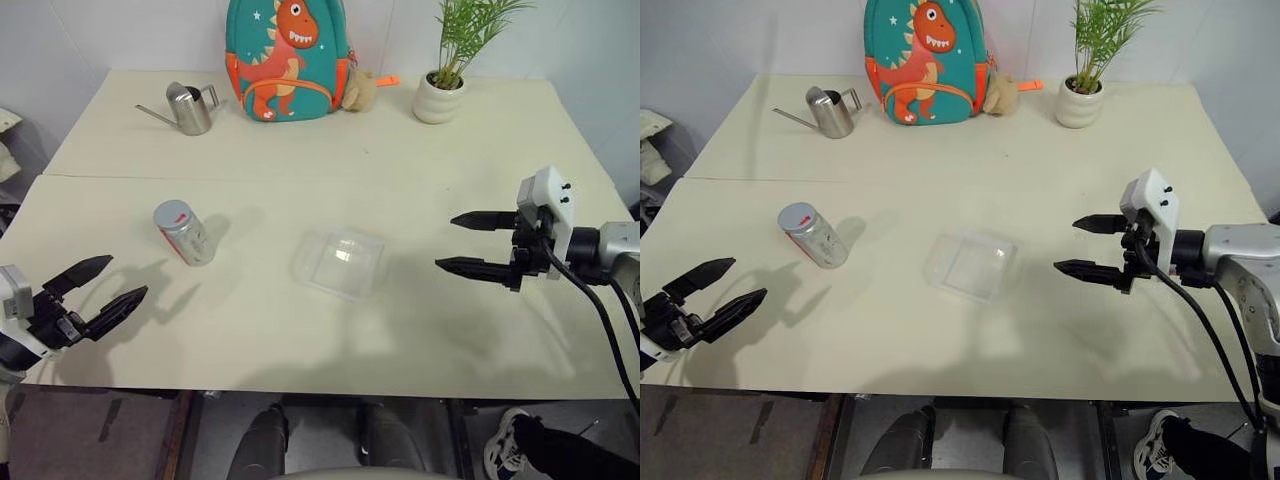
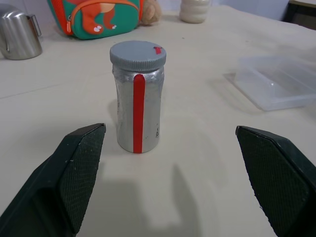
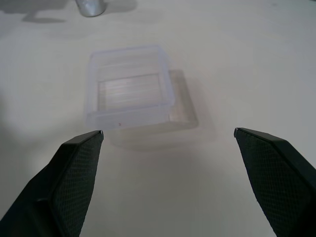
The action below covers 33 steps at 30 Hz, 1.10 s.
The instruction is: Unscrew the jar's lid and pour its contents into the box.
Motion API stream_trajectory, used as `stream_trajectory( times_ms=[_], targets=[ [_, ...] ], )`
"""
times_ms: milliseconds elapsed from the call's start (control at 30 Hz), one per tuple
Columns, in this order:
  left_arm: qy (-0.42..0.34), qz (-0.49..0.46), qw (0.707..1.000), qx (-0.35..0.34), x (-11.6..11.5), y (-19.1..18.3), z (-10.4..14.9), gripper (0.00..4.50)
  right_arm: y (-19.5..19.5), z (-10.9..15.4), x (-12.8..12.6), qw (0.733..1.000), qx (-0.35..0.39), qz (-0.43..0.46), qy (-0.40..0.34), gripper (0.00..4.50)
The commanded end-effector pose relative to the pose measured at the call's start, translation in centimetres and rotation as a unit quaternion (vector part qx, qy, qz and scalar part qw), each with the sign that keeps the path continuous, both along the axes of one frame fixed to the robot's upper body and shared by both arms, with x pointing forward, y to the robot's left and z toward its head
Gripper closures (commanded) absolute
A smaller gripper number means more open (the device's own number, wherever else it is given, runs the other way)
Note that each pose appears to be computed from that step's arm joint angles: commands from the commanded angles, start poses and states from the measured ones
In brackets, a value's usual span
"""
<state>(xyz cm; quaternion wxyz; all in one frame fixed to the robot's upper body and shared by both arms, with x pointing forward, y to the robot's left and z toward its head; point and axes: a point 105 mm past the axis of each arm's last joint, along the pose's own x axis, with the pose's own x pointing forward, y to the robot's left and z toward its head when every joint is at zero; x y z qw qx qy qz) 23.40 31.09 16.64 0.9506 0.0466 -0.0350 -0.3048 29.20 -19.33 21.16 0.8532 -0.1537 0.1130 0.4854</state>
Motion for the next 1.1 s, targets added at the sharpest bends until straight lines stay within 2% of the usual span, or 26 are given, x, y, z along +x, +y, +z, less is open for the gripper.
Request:
stream_trajectory(
  times_ms=[33, 400, 533, 800, 1100],
  targets=[
    [-0.024, 0.003, 1.000, 0.002, 0.2, -0.1, 1.1, 0.00, 0.3, 1.1, -0.2, 1.000, 0.009, 0.005, -0.011, 0.03],
    [-0.042, 0.054, 0.998, -0.009, 0.2, -0.6, 0.7, 0.00, 2.5, 1.5, -0.2, 0.998, 0.034, 0.054, -0.021, 0.03],
    [-0.062, 0.092, 0.994, -0.015, 1.2, -0.7, 1.0, 0.00, 3.6, 1.6, 0.1, 0.996, 0.046, 0.075, -0.028, 0.03],
    [-0.049, 0.145, 0.988, -0.027, 4.2, -1.8, -0.9, 0.00, 5.3, 1.3, -0.9, 0.991, 0.063, 0.120, -0.019, 0.03],
    [-0.073, 0.137, 0.988, -0.010, 6.5, -3.7, -1.3, 0.00, 5.8, 1.4, -0.5, 0.990, 0.069, 0.123, -0.031, 0.03]
  ],
)
